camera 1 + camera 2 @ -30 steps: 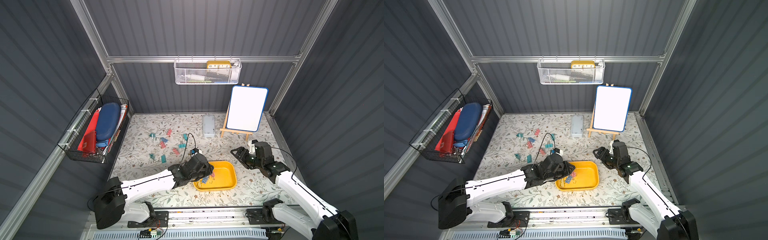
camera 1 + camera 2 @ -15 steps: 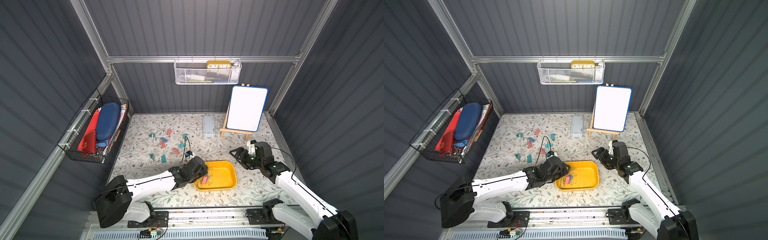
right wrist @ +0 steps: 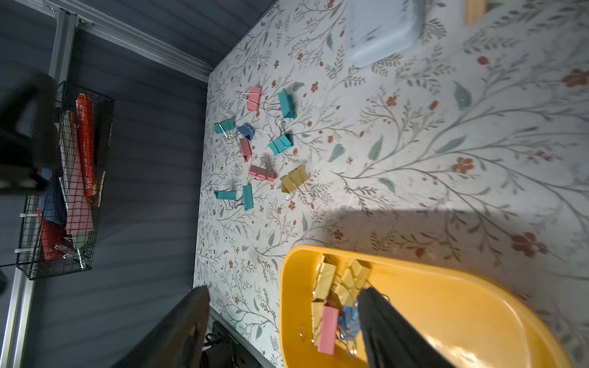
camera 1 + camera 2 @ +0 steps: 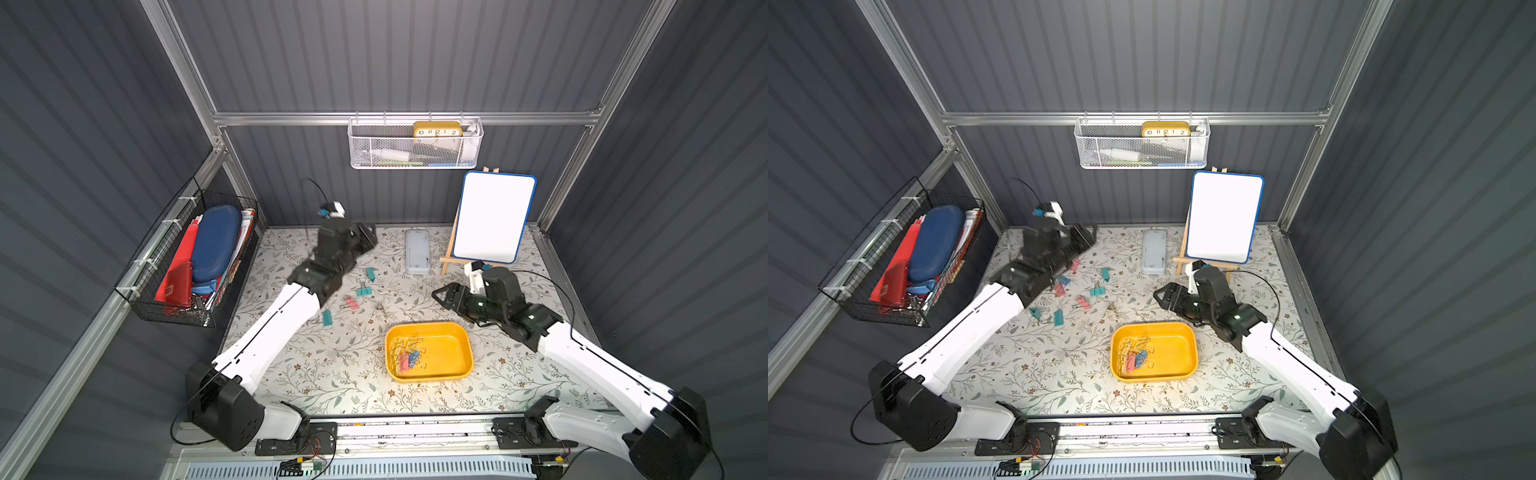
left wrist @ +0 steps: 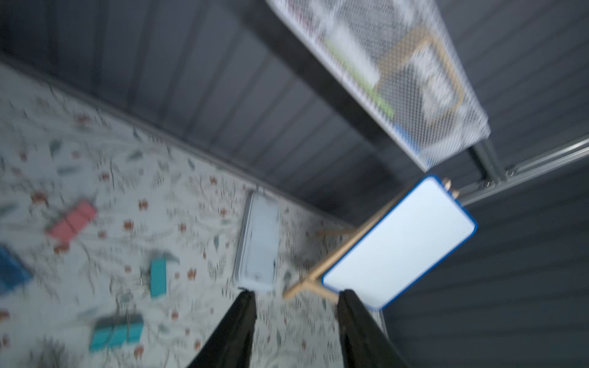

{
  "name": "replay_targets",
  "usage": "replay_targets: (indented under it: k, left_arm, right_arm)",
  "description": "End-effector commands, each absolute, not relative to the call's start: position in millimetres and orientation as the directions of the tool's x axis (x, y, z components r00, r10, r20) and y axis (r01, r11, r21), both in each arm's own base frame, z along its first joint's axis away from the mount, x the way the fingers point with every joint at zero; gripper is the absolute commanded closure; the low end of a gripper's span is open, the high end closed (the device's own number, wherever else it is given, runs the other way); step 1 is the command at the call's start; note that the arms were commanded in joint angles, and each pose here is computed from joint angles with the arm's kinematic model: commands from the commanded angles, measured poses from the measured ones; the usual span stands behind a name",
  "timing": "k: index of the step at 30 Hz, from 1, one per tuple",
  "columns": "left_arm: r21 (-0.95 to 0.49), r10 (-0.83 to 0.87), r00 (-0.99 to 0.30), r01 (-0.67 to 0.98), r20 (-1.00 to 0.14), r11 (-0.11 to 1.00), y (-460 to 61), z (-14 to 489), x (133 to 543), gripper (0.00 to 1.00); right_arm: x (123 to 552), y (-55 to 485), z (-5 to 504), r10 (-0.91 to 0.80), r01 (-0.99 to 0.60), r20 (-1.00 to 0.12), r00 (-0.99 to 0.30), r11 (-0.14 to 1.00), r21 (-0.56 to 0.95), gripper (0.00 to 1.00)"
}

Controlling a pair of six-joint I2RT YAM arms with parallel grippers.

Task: Put the binder clips in the storage box
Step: Pick up the binder clip at the center of the board.

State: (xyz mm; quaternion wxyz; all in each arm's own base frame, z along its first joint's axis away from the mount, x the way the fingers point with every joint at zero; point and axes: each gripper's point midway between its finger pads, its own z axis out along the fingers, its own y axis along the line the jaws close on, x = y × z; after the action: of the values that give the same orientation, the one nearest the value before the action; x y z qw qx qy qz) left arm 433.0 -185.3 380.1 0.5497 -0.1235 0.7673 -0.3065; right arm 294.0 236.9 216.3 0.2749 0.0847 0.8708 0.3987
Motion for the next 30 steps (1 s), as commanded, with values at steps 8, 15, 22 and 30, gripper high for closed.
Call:
replay_targets:
  k: [8, 15, 22, 30]
  left_arm:
    - [-0.366, -0.318, -0.304, 0.118, -0.898, 0.923, -116.6, 342.9, 527.2, 0.53]
    - [-0.270, -0.221, -0.363, 0.090, -0.905, 0.959, -102.4, 302.6, 537.8, 0.52]
    - [-0.269, -0.192, -0.405, 0.142, -0.894, 0.953, -112.9, 284.3, 542.7, 0.32]
    - [-0.242, -0.150, -0.407, 0.184, -0.901, 0.953, -118.0, 282.6, 541.0, 0.20]
  right_arm:
    - [341.8, 336.1, 185.2, 0.207, -0.130, -0.384, -0.900, 0.713, 0.689, 0.29]
    - [352.2, 355.7, 126.7, 0.147, -0.090, -0.385, -0.911, 0.841, 0.533, 0.27]
    - [363.2, 376.1, 76.2, 0.077, -0.091, -0.399, -0.914, 0.918, 0.385, 0.28]
    - [369.2, 377.3, 43.1, 0.061, -0.070, -0.407, -0.912, 0.951, 0.301, 0.60]
